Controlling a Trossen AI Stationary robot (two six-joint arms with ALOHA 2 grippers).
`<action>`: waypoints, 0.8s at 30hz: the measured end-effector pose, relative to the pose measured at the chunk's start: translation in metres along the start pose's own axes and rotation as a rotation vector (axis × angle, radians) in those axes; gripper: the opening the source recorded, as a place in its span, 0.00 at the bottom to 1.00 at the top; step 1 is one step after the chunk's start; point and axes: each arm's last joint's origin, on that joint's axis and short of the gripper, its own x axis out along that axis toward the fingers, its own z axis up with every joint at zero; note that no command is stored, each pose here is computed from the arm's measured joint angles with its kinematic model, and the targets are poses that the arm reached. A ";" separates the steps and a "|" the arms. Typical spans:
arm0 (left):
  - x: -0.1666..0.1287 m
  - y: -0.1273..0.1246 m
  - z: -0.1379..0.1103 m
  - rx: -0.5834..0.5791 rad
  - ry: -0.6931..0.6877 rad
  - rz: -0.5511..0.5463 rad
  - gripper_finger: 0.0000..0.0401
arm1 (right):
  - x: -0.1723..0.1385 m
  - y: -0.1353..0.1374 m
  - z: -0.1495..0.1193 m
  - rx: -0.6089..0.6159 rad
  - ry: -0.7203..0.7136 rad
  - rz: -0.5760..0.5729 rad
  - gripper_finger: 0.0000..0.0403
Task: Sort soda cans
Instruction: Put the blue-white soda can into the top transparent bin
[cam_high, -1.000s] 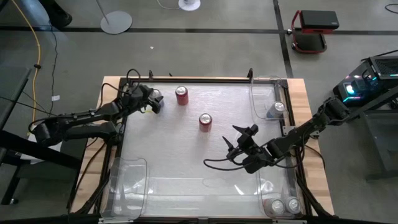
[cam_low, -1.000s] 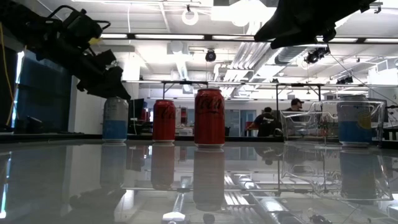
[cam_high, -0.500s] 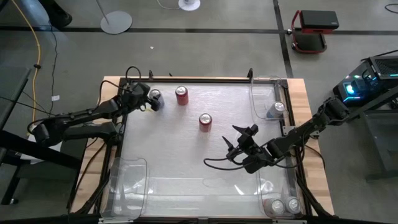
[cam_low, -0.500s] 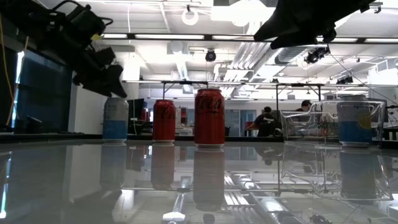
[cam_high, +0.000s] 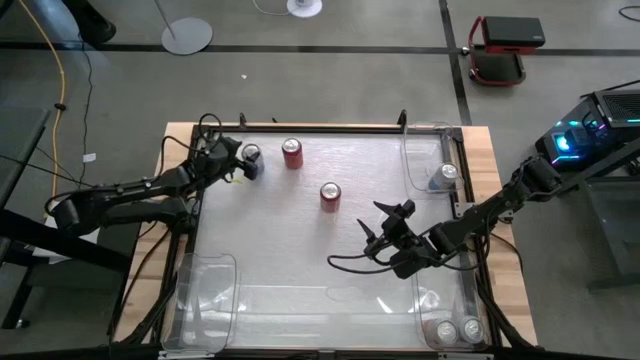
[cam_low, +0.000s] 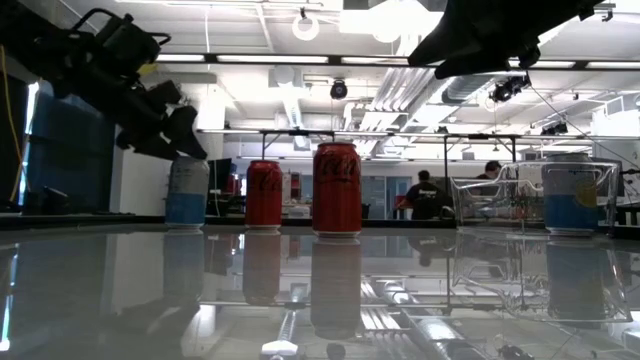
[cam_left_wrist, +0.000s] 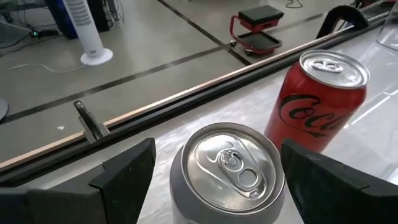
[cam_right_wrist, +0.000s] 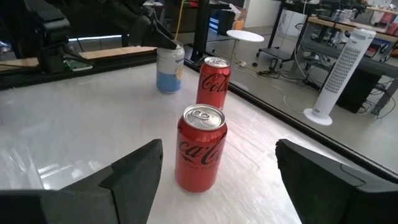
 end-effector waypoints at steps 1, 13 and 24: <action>0.000 0.000 0.002 0.002 -0.012 -0.002 0.80 | 0.000 0.000 0.000 -0.003 0.000 0.000 0.75; -0.005 -0.005 0.005 0.012 0.043 0.057 0.80 | 0.000 0.000 0.000 0.018 0.002 0.004 0.75; -0.002 -0.004 -0.021 -0.031 0.007 0.034 0.80 | 0.000 0.000 0.000 0.019 0.003 0.006 0.75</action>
